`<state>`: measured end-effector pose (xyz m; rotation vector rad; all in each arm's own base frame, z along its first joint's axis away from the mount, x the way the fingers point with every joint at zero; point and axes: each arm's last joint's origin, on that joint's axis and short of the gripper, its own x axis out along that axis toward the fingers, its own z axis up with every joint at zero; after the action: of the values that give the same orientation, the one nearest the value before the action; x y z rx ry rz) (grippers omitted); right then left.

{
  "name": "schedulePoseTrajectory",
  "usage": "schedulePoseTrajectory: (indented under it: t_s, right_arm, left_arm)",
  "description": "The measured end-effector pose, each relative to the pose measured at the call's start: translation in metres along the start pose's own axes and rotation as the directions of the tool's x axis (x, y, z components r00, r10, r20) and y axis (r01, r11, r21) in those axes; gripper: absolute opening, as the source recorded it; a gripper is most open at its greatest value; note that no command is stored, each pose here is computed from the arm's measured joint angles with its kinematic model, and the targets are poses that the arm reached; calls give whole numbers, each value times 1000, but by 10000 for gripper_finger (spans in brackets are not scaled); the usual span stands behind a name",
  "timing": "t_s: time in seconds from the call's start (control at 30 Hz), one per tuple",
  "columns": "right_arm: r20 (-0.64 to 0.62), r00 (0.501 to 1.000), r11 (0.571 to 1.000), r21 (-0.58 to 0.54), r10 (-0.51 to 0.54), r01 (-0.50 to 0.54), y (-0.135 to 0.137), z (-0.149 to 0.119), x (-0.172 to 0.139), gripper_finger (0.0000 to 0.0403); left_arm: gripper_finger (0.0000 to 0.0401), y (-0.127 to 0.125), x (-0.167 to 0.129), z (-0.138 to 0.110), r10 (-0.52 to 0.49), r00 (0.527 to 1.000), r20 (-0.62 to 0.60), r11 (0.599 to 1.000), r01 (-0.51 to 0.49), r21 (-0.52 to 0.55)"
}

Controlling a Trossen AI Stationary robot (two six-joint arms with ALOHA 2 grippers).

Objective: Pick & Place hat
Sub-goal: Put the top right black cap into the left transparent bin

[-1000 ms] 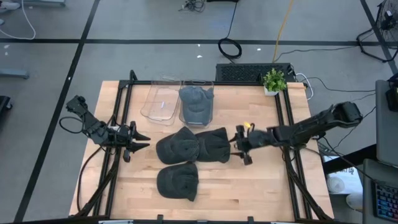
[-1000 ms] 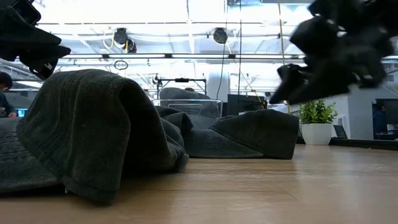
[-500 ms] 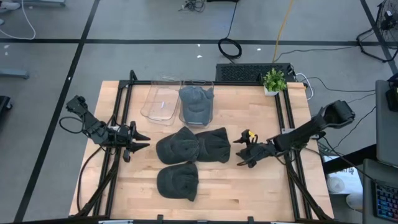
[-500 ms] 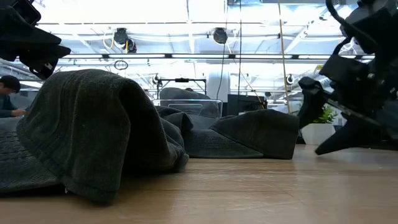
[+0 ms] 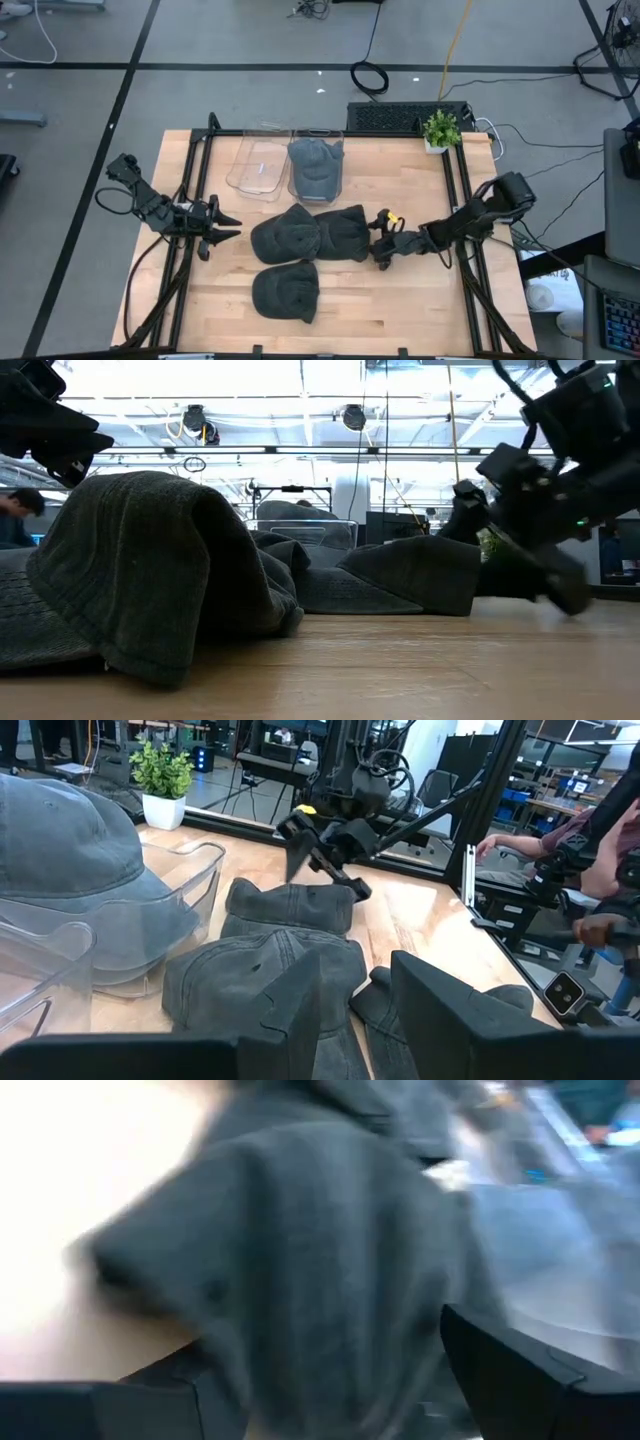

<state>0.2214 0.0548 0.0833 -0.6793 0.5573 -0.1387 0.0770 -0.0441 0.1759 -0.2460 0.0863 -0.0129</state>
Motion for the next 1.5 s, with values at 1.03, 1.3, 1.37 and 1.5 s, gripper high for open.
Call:
schedulePoseTrajectory:
  t_s: [1.03,1.3,1.37,1.5]
  right_arm:
    - [269,914,904,-219,-305,366,-48,65,23,249]
    - [183,975,988,-70,-125,140,-42,47,34,218]
    - [184,972,986,-59,-144,157,-42,50,31,179]
    - [242,957,987,13,-158,159,-46,62,21,58]
  left_arm:
    - [132,0,0,0,-1,1000,2,1000,1,-3]
    - [132,0,0,0,-1,1000,3,1000,1,-3]
    - [132,0,0,0,-1,1000,3,1000,1,-4]
    - [132,0,0,0,-1,1000,3,1000,1,-3]
